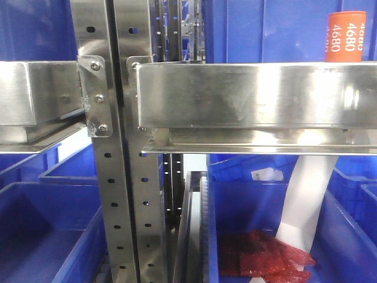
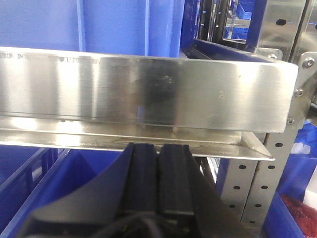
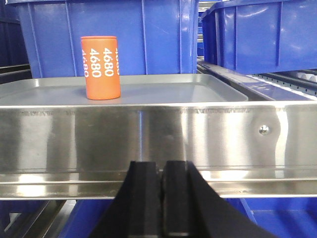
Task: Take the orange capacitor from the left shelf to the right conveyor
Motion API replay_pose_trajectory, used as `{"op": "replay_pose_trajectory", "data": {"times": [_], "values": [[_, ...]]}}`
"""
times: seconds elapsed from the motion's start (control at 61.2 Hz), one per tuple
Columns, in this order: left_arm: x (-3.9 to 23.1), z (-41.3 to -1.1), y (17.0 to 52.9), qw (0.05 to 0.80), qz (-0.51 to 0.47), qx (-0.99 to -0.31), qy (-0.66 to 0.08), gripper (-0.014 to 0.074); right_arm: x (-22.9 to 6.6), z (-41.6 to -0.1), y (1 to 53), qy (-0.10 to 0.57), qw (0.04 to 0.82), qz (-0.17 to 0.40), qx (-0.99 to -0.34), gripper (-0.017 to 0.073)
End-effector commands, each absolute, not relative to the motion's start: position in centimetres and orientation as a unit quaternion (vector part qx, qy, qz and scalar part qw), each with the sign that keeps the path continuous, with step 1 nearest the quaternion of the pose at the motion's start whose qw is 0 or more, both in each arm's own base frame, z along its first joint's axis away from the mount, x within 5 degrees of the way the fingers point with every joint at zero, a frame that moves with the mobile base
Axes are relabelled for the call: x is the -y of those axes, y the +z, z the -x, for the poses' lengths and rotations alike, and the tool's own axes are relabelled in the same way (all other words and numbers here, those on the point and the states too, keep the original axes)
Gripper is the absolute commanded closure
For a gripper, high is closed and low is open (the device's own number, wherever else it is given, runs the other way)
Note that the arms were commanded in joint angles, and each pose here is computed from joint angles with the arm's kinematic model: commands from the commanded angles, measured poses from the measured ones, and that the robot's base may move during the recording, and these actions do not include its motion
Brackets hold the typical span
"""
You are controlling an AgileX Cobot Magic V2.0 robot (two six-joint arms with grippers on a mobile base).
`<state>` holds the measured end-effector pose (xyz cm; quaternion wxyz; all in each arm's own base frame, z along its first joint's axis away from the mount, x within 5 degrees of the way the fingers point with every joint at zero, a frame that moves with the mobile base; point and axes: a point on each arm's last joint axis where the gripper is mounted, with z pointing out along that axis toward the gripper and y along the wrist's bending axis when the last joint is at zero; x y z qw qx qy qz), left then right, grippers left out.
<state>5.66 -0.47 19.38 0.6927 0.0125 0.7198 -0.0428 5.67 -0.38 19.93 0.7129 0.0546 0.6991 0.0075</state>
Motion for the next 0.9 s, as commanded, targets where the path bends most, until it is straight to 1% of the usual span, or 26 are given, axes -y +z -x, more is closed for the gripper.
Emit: {"op": "replay_pose_trajectory", "data": {"times": [0.0, 0.163, 0.278, 0.474, 0.637, 0.686, 0.768, 0.817, 0.882], "values": [[0.4, -5.5, 20.3, 0.728, -0.008, -0.684, -0.045, 0.072, 0.4, -5.5, 21.1, 0.003, 0.753, -0.051, -0.656, 0.0503], [0.4, -5.5, 20.3, 0.728, -0.008, -0.684, -0.045, 0.072, 0.4, -5.4, 21.6, 0.004, 0.769, -0.052, -0.637, 0.0503], [0.4, -5.5, 20.3, 0.728, -0.008, -0.684, -0.045, 0.072, 0.4, -5.0, 23.3, 0.009, 0.782, -0.054, -0.621, 0.0503], [0.4, -5.5, 20.3, 0.728, -0.008, -0.684, -0.045, 0.072, 0.3, -4.1, 29.3, 0.011, 0.777, -0.052, -0.627, 0.0503], [0.4, -5.5, 20.3, 0.728, -0.008, -0.684, -0.045, 0.072, 0.3, -5.2, 33.8, 0.011, 0.762, -0.053, -0.646, 0.0489], [0.4, -5.5, 20.3, 0.728, -0.008, -0.684, -0.045, 0.072, 0.4, -5.9, 34.9, 0.011, 0.757, -0.053, -0.651, 0.045], [0.4, -5.5, 20.3, 0.728, -0.008, -0.684, -0.045, 0.072, 0.5, -7.3, 36.1, 0.011, 0.747, -0.054, -0.663, 0.0342], [0.4, -5.5, 20.3, 0.728, -0.008, -0.684, -0.045, 0.072, 0.5, -8.3, 36.6, 0.012, 0.74, -0.054, -0.67, 0.0253], [0.4, -5.5, 20.3, 0.728, -0.008, -0.684, -0.045, 0.072, 0.4, -9.8, 37.2, 0.02, 0.731, -0.048, -0.681, 0.0108]]}}
